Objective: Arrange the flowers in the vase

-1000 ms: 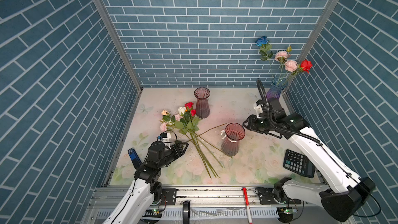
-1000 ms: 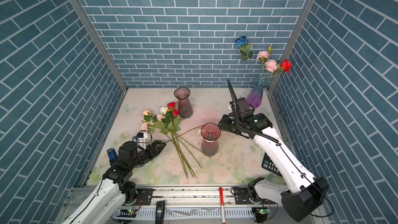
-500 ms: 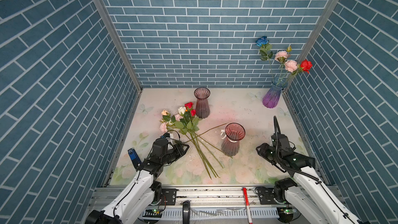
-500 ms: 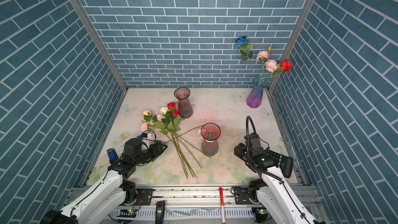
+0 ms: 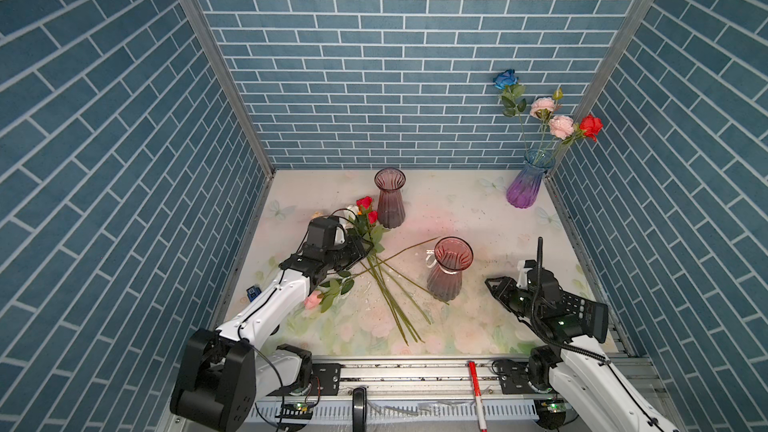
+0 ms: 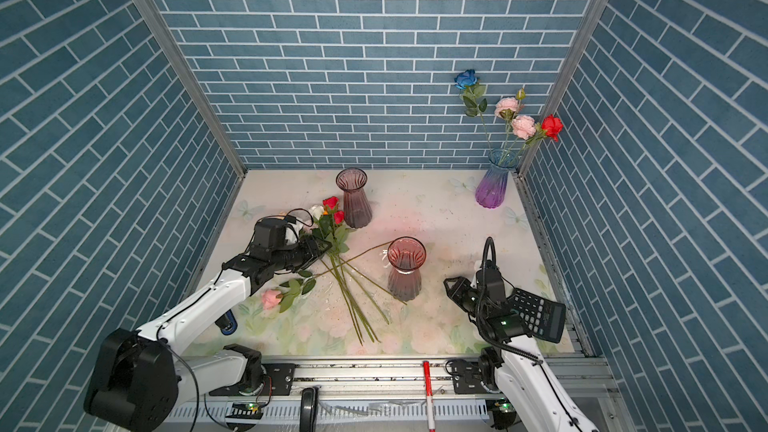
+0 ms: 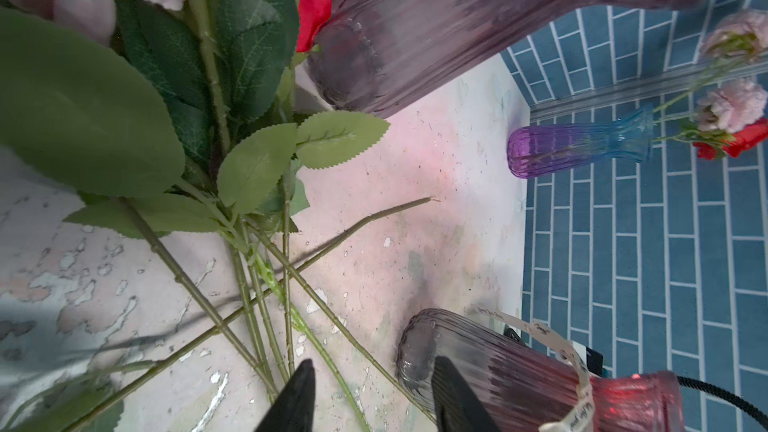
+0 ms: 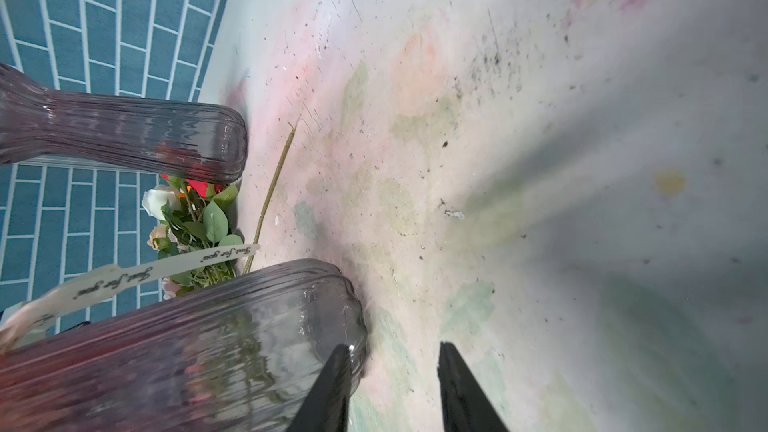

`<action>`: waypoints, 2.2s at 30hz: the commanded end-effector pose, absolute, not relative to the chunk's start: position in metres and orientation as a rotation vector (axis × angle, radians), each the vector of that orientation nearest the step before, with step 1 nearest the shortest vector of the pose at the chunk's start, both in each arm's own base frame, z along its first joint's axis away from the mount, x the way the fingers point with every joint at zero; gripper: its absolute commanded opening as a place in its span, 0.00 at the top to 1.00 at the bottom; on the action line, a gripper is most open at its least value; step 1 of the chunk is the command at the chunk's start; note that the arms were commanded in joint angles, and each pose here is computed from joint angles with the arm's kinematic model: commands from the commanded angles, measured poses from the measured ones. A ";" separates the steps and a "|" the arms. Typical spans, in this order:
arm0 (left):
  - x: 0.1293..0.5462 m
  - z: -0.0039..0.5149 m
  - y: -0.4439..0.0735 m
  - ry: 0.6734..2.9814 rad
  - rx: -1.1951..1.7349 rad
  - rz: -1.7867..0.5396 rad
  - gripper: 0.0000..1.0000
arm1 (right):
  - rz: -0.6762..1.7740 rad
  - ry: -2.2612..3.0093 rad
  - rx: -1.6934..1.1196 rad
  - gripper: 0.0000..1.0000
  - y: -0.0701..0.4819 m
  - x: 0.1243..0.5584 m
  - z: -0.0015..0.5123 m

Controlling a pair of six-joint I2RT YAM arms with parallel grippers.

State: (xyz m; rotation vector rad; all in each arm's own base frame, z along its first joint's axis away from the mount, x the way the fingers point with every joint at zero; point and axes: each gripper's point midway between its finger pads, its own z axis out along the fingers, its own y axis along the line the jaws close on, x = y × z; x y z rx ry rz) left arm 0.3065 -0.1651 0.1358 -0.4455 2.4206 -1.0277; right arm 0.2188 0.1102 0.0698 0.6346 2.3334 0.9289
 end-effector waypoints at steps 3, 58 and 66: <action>0.299 0.101 -0.154 2.543 -0.524 -0.899 0.62 | 1.008 2.304 0.640 0.63 0.117 0.225 0.075; 0.328 0.051 -0.237 2.529 -0.525 -1.091 0.87 | 1.038 2.271 0.690 0.63 0.110 0.224 0.073; 0.336 0.097 -0.239 2.432 -0.466 -1.127 1.00 | 1.037 2.274 0.695 0.63 0.109 0.223 0.072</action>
